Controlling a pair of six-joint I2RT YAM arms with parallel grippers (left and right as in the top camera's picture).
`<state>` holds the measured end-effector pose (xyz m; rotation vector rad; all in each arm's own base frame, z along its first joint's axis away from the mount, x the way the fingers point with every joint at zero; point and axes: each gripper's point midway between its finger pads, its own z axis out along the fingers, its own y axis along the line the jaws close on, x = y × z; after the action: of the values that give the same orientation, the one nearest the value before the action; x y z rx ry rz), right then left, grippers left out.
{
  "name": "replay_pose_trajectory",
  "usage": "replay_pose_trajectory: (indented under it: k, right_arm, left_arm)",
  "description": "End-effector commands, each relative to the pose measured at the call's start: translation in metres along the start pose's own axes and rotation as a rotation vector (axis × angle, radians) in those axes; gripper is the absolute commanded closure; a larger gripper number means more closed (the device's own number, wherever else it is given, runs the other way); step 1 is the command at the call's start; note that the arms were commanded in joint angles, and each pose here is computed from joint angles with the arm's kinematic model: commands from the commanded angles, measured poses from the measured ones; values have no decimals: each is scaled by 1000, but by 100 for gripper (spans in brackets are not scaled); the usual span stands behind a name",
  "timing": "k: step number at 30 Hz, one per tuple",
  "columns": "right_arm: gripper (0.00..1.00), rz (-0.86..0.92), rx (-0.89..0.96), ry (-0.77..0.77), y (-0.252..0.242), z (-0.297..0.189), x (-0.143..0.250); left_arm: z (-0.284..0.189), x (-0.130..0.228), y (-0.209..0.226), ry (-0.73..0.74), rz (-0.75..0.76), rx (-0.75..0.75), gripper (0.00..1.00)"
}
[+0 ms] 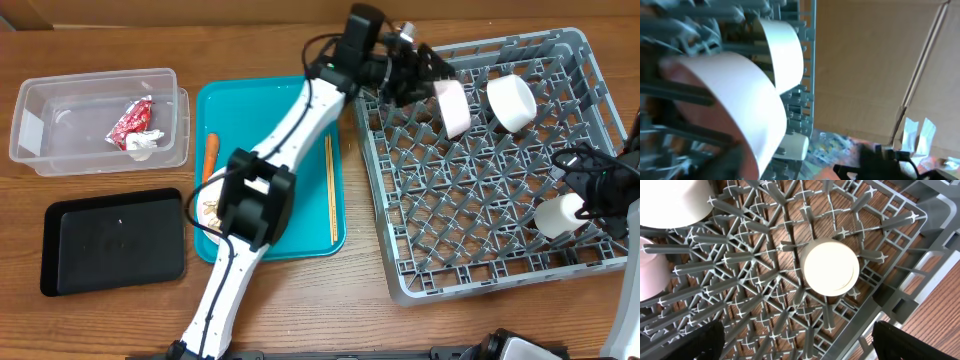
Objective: Sort waste into correct bins and load items into the dishwasher
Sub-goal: 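Carry the pink bowl right and set it in the rack's back left, then grasp the white plate with food scraps with the left gripper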
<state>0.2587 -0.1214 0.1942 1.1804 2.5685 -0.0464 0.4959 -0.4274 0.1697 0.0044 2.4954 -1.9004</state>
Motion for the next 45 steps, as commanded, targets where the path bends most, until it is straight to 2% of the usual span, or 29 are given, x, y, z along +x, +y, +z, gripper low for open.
replay_pose_trajectory:
  k: [1,4,9,12,13,14,17,20,24,32,37,41,45]
  right_arm:
    - [3,0,-6,-36,-1,-8,-4]
    - [3,0,-6,-37,-1,-8,-4]
    - [0,0,-9,-38,0,-8,-4]
    - [0,-1,-33,-27,4,-8,-3]
    - [0,-4,-40,-24,5,-8,-2]
    - [0,-8,-49,-22,7,-8,-2]
    - [0,-8,-50,-22,7,-8,-2]
    - [0,-8,-50,-20,7,-8,-1]
    - [0,-8,-49,-20,7,-8,-1]
    - [0,-8,-49,-20,7,-8,-1]
    - [0,-8,-49,-20,7,-8,-1]
    - [0,-8,-49,-20,7,-8,-1]
    - [0,-8,-49,-20,7,-8,-1]
  left_arm:
    - [-36,-20,14,-38,97,-26,0]
    - [-70,-33,25,-137,204,-192,0]
    - [-157,-32,19,-298,346,-609,0]
    - [-226,-14,11,-401,293,-872,0]
    - [-239,-9,10,-414,277,-915,0]
    - [-265,9,6,-418,234,-983,0]
    - [-288,50,13,-329,124,-1047,0]
    - [-292,87,36,-188,2,-1126,0]
    - [-286,116,62,-86,-66,-1271,0]
    - [-239,157,120,90,-127,-1326,1]
    - [-219,182,162,173,-150,-1345,9]
    - [-215,199,191,213,-185,-1344,11]
    - [-211,208,217,221,-192,-1339,19]
